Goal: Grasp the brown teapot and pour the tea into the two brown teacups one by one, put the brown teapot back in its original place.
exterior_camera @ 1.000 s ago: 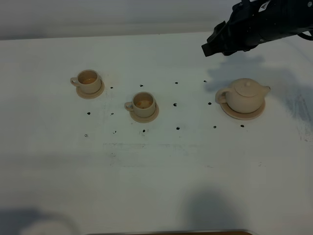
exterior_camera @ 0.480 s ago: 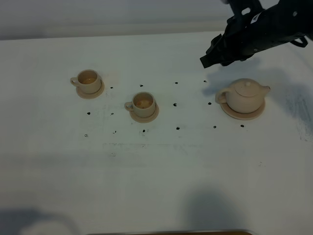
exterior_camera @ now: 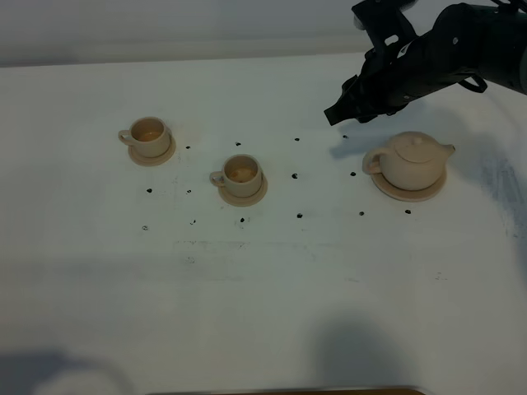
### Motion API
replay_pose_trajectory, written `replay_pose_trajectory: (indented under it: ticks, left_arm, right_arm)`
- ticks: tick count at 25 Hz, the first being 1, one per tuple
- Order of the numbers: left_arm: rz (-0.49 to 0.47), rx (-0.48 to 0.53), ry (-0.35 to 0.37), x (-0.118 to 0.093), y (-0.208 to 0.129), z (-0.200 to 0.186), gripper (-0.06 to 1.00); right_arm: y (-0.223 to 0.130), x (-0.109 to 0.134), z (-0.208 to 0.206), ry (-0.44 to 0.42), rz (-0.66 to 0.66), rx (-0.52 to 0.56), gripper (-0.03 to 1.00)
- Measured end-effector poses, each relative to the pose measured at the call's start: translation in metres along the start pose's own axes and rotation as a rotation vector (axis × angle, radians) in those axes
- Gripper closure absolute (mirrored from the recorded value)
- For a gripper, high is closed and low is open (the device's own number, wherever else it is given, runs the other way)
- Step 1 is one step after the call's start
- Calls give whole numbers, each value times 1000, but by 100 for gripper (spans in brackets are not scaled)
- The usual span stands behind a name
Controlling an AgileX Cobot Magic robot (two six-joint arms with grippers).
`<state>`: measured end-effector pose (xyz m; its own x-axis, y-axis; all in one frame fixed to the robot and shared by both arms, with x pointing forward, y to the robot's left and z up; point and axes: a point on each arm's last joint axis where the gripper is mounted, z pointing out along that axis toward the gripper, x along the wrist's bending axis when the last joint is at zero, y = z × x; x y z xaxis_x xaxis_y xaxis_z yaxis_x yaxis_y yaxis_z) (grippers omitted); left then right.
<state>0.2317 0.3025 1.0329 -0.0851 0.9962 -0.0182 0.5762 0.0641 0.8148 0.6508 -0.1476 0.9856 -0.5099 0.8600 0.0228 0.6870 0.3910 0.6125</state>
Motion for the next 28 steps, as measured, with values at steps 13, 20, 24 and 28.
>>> replay_pose_trajectory:
  ticks: [13, 20, 24, 28]
  left_arm:
    - [0, 0, 0, 0, 0, 0, 63]
    - [0, 0, 0, 0, 0, 0, 63]
    - [0, 0, 0, 0, 0, 0, 63]
    - [0, 0, 0, 0, 0, 0, 63]
  right_arm:
    - [-13, 1, 19, 25, 84, 87, 58]
    - [-27, 0, 40, 40, 97, 159, 58]
    - [-31, 0, 46, 41, 96, 178, 58]
    - [-33, -1, 47, 37, 83, 195, 58]
